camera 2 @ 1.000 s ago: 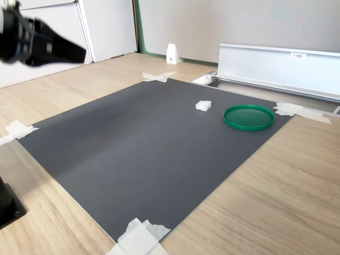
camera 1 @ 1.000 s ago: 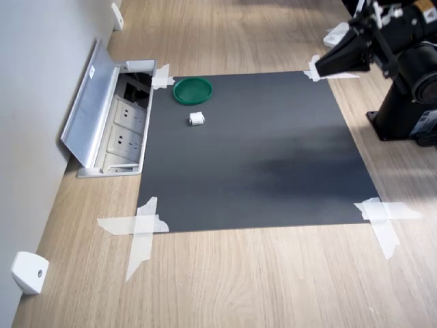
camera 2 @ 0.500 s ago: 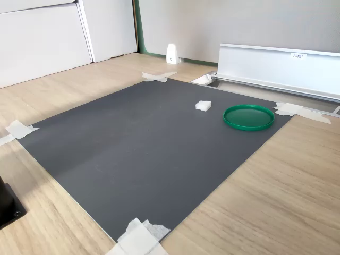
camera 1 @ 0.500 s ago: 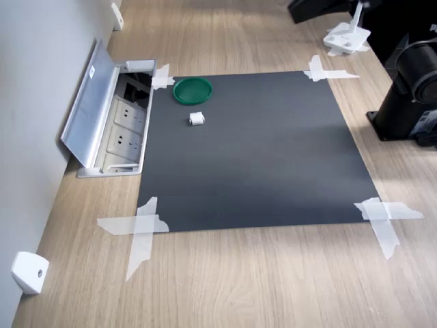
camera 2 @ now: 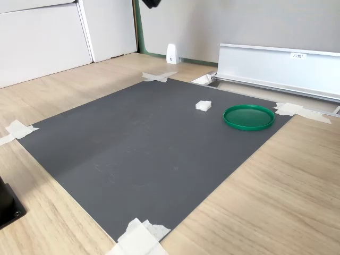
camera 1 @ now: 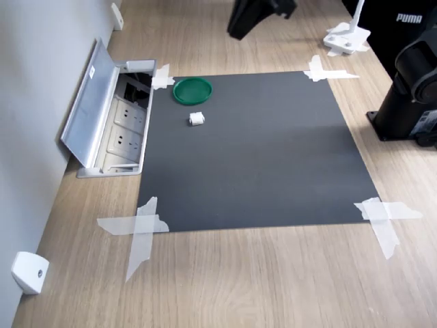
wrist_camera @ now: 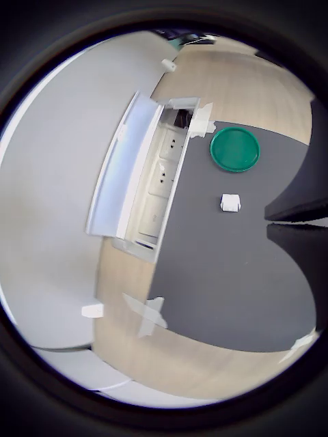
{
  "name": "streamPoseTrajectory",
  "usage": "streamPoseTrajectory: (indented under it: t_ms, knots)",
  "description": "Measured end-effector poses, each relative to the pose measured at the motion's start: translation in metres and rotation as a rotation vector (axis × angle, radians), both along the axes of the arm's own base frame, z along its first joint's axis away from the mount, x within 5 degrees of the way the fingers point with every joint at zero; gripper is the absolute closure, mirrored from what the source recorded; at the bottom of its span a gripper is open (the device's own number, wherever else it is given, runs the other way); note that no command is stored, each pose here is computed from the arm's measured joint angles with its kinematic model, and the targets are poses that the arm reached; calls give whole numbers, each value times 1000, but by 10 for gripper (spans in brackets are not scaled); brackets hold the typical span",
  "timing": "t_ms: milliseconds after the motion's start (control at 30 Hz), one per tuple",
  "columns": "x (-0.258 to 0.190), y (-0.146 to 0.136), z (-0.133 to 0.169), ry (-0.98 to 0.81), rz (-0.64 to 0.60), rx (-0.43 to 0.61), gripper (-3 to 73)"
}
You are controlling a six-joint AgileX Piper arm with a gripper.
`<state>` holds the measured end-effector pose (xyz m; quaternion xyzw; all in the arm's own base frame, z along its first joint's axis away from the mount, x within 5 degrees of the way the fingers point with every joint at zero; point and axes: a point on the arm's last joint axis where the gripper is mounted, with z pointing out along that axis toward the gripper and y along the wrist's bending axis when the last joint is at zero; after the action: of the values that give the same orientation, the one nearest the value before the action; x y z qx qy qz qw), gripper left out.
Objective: Grasp a white terminal and put it on the green lid.
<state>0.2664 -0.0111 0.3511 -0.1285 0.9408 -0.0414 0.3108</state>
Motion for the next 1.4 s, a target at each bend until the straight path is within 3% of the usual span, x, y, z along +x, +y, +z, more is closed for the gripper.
streamPoseTrajectory:
  t_ms: [167,267,367,567,667,833,1267,1400]
  knots:
    - [29,-1,-6,120,113,-59,686]
    - [42,-1,-10,175,166,-79,628]
    - [53,-2,-11,196,181,-82,504]
    - [67,-2,-5,174,184,-77,124]
    - [71,-2,-3,175,198,-82,12]
    - [80,-3,-18,238,227,-106,-28]
    - [120,-11,-84,356,189,-130,-29]
    - [127,-16,-102,385,165,-92,-29]
